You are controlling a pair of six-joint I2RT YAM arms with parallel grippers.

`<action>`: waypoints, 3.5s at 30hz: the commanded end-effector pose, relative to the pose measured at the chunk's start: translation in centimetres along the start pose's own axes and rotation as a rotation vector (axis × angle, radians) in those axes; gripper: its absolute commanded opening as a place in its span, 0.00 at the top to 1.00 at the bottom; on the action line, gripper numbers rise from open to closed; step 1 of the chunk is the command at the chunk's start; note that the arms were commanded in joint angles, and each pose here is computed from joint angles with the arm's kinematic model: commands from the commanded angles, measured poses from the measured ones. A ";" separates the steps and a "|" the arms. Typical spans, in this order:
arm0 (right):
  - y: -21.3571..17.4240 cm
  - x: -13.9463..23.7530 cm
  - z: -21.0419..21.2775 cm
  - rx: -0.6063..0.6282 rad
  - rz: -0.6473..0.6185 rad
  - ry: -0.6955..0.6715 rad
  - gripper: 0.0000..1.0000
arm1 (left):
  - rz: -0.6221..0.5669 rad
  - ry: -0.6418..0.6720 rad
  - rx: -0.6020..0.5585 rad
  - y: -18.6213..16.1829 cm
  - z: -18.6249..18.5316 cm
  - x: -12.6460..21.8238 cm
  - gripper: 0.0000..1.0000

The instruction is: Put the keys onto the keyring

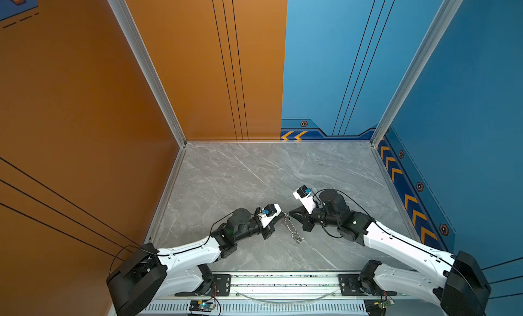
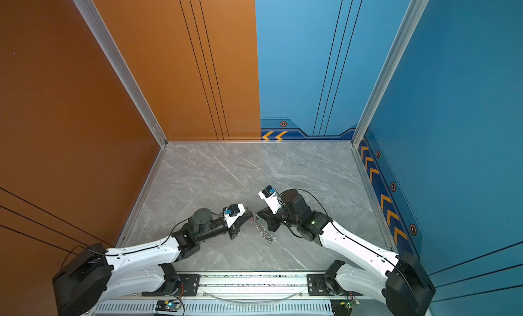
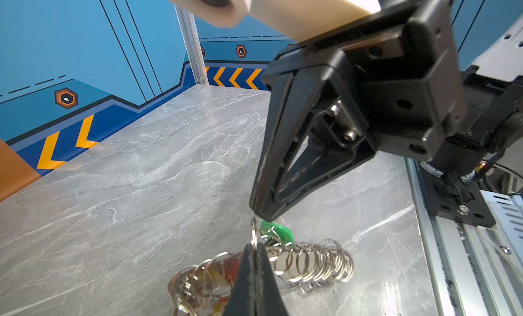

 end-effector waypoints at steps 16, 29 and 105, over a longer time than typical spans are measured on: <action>0.1 -0.8 -1.2 -0.149 -0.004 0.000 1.00 | -0.212 -0.001 0.037 3.3 0.5 0.9 1.00; 0.5 -0.6 -3.3 -0.336 -0.025 -0.024 1.00 | -0.245 -0.006 0.038 3.5 0.5 0.6 1.00; 0.8 2.0 -0.1 -0.001 -0.163 0.048 0.82 | -0.308 -0.162 0.098 3.7 0.3 -1.2 1.00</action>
Point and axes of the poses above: each gripper's point midway between its finger pads, its own x axis back along the fingers, its own z axis along the line the jaws close on, y = z × x, the point moved 8 cm from there along x, back along the fingers, and after that the axes turned 1 degree about -x, right-handed, at the moved point
